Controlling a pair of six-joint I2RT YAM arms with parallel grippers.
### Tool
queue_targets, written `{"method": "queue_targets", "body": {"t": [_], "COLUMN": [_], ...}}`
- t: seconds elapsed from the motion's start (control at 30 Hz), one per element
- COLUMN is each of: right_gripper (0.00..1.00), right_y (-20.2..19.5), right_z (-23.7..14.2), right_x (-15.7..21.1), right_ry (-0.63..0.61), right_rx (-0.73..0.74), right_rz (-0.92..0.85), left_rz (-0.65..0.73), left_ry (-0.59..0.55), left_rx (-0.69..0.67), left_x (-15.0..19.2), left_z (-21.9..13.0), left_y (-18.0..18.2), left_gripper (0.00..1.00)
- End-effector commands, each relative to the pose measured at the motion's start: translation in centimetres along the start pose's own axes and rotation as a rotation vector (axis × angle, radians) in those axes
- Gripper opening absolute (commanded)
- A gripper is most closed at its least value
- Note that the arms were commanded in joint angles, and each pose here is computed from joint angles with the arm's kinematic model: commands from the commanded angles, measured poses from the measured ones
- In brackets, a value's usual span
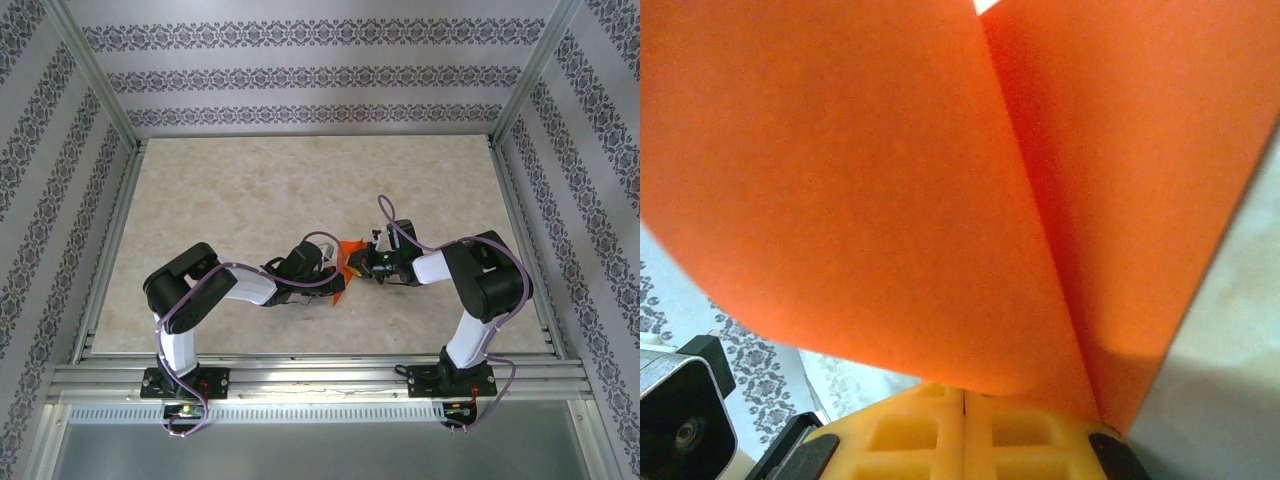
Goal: Fold a paper plane with a square sheet of paper (pick it up from the middle)
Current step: Fold the wing for the fifth time at the center of the table.
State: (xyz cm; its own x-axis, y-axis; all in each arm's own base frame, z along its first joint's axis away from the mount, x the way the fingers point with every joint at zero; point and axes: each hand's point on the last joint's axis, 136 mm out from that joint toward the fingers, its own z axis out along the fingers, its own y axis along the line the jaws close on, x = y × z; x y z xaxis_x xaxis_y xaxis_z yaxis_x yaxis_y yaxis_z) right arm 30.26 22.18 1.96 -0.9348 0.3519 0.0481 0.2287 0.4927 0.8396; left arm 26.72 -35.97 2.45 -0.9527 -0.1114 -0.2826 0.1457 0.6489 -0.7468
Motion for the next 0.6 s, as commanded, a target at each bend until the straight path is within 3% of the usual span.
{"method": "queue_targets", "body": {"t": [0.0,0.17,0.5,0.57], "right_gripper": [0.00,0.00,0.00,0.00], "right_y": [-4.0,-4.1,-4.0,-4.2], "right_z": [0.0,0.0,0.2,0.3], "right_x": [0.6,0.8,1.0,1.0], "right_ry": [-0.011,-0.001,0.007,0.010], "right_rx": [0.127,0.150,0.177,0.180], "right_rz": [0.062,0.059,0.045,0.047], "left_rz": [-0.012,-0.014,-0.018,-0.015], "left_ry": [0.139,0.164,0.214,0.198], "left_rx": [-0.012,0.014,-0.009,-0.033], "left_x": [3.3,3.9,5.4,5.1], "left_z": [0.0,-0.8,-1.3,-1.6], "left_y": [1.3,0.8,2.0,2.3], "left_gripper": [0.15,0.19,0.07,0.15]}}
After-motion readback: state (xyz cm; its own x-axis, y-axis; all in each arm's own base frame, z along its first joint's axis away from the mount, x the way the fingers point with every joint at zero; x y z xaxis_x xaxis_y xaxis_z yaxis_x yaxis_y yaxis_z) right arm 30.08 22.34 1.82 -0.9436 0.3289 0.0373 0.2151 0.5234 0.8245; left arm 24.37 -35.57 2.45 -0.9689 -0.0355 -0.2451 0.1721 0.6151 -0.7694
